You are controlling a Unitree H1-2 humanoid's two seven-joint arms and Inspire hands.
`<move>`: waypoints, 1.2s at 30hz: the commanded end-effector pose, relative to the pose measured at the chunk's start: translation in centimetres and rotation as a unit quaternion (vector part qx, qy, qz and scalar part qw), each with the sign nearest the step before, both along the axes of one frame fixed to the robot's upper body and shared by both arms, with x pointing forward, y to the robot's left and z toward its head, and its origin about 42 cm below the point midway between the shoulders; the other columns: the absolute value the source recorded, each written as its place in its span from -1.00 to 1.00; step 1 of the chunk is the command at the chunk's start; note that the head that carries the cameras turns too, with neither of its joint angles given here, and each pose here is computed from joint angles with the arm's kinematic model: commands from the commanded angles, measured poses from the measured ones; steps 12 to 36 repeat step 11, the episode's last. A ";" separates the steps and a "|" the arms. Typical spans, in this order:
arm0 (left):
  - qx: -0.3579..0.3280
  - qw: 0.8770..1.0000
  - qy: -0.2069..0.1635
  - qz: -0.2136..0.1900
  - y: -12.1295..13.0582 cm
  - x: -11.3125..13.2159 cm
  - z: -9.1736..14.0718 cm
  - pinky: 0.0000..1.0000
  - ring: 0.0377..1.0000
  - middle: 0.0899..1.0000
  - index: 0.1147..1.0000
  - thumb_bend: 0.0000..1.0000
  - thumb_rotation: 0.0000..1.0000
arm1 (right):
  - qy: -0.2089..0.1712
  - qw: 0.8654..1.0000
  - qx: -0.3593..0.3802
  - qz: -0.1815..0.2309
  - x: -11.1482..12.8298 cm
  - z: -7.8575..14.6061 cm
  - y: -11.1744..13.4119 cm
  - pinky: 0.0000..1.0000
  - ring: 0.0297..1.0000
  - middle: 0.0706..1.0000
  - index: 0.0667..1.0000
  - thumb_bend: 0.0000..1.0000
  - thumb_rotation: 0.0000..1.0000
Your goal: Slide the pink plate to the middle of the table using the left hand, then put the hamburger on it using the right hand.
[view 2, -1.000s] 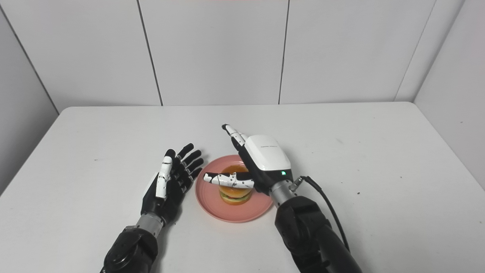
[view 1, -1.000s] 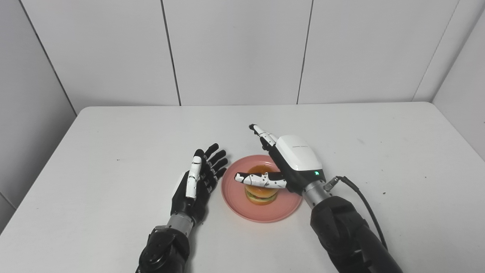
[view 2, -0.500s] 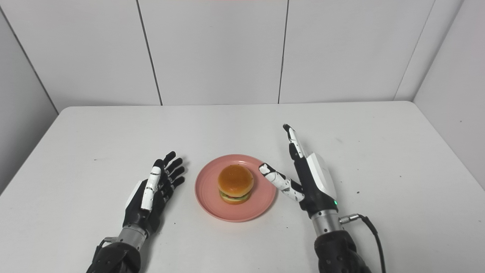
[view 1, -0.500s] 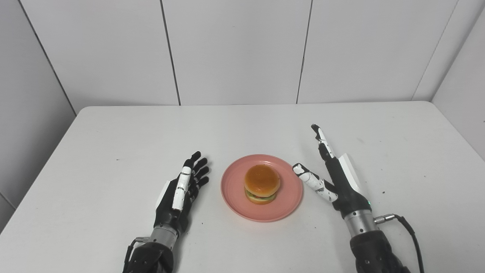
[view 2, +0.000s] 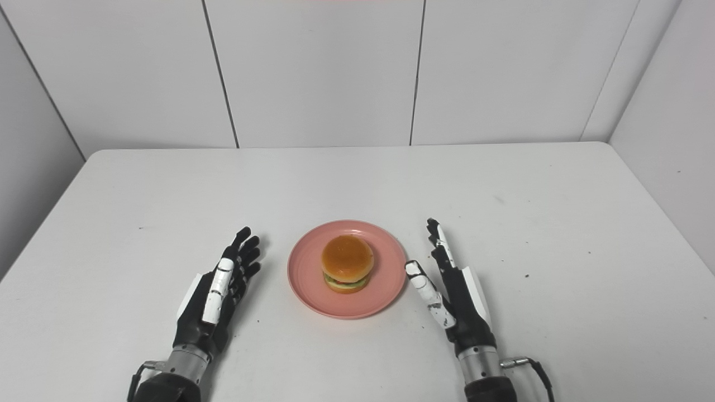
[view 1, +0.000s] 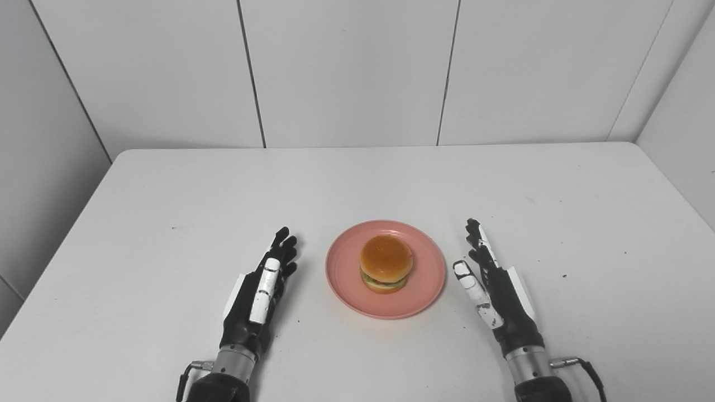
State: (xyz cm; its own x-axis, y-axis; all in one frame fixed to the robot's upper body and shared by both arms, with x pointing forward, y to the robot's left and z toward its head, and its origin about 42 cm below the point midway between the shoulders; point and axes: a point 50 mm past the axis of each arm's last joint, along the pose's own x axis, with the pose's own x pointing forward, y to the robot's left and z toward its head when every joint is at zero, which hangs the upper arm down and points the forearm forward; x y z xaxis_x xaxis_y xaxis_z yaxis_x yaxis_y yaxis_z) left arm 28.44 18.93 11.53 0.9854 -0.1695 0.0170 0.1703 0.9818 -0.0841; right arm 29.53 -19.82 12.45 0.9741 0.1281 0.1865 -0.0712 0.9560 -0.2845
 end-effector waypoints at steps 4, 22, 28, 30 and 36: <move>0.006 1.000 -0.004 -0.001 -0.4 -0.4 -0.9 0.95 0.95 0.92 0.91 0.21 0.99 | 0.005 0.999 0.037 0.013 0.2 -0.9 0.3 0.93 0.98 1.00 1.00 -0.02 1.00; 0.012 1.000 -0.002 -0.001 -0.4 -0.6 -1.5 0.94 0.94 0.91 0.91 0.20 1.00 | 0.026 0.999 0.043 0.015 0.3 -1.5 0.0 0.95 0.98 1.00 1.00 -0.13 1.00; 0.012 1.000 -0.002 -0.001 -0.4 -0.6 -1.5 0.94 0.94 0.91 0.91 0.20 1.00 | 0.026 0.999 0.043 0.015 0.3 -1.5 0.0 0.95 0.98 1.00 1.00 -0.13 1.00; 0.012 1.000 -0.002 -0.001 -0.4 -0.6 -1.5 0.94 0.94 0.91 0.91 0.20 1.00 | 0.026 0.999 0.043 0.015 0.3 -1.5 0.0 0.95 0.98 1.00 1.00 -0.13 1.00; 0.012 1.000 -0.002 -0.001 -0.4 -0.6 -1.5 0.94 0.94 0.91 0.91 0.20 1.00 | 0.026 0.999 0.043 0.015 0.3 -1.5 0.0 0.95 0.98 1.00 1.00 -0.13 1.00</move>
